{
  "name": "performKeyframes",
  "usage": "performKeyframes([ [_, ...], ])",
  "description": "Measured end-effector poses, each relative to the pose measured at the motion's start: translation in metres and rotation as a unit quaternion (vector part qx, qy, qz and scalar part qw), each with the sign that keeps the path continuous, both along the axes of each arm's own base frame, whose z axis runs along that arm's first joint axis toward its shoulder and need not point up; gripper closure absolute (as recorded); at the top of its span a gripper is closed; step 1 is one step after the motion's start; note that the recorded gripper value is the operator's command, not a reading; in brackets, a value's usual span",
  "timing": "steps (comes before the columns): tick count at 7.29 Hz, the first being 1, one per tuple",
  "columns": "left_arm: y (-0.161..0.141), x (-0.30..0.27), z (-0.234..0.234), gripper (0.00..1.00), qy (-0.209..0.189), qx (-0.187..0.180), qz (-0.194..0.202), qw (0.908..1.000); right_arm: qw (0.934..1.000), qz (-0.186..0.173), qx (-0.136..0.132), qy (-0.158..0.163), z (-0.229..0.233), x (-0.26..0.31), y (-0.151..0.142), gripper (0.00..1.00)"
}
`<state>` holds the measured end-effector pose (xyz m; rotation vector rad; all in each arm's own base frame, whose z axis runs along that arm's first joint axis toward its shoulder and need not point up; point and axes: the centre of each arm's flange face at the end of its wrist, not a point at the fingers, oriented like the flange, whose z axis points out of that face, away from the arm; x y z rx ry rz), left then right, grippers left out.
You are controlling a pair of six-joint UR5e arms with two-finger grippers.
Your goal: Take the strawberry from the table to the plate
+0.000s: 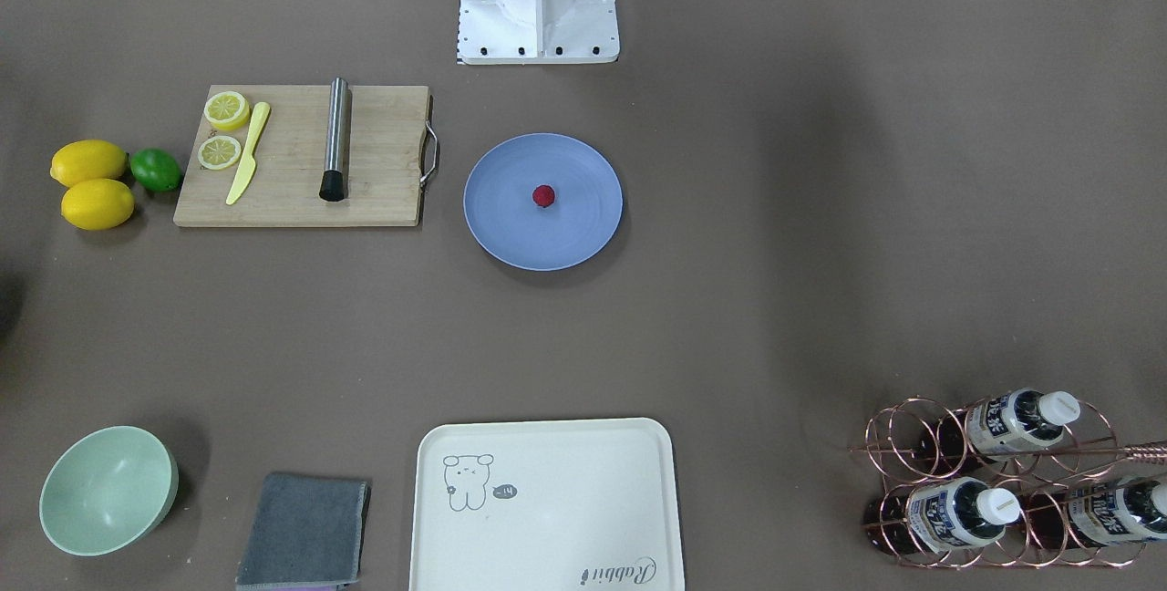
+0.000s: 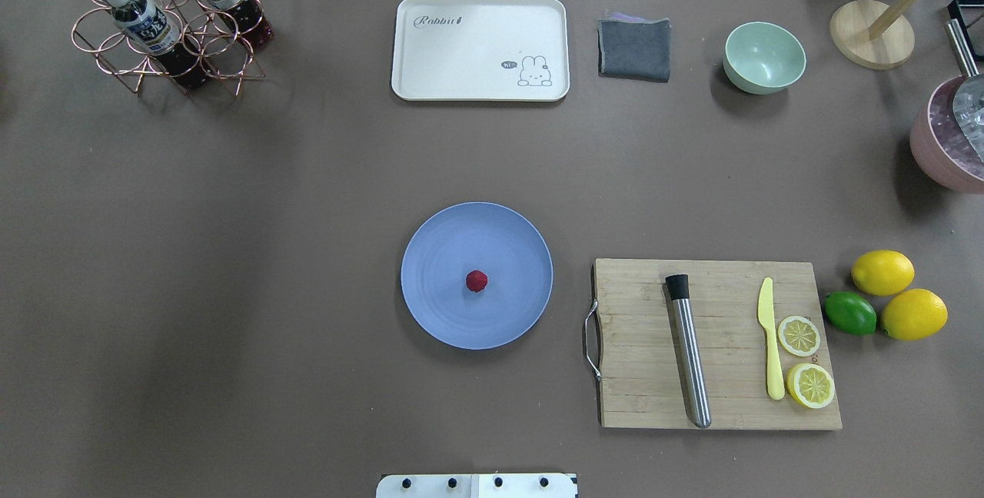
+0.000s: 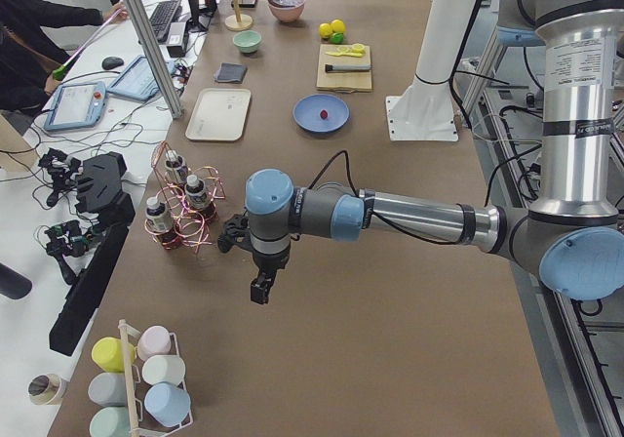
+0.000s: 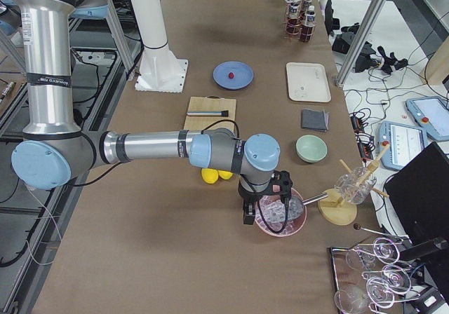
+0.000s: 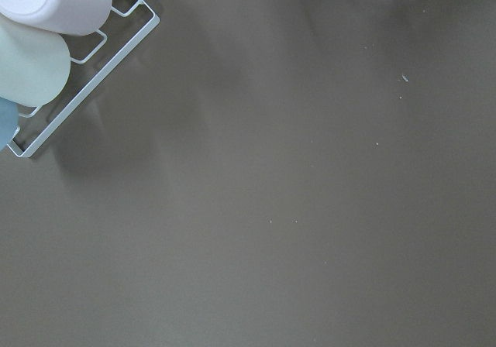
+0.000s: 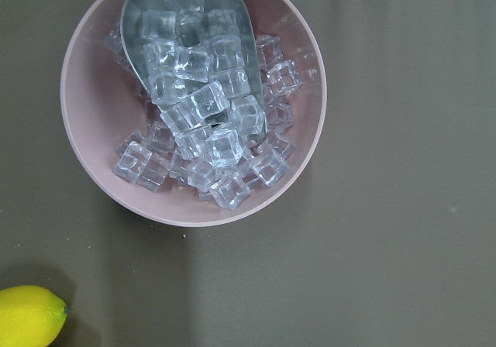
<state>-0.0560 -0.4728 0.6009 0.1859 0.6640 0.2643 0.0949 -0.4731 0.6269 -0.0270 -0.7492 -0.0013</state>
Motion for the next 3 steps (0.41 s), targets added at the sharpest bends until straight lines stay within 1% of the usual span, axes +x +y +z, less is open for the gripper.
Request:
performKeyframes([
  [3,-0.0014,0.0000,0.0024,0.02,0.000,0.004,0.000,1.0000,1.0000,0.000,0.002,0.000,-0.0015,0.0001,-0.0014,0.00],
])
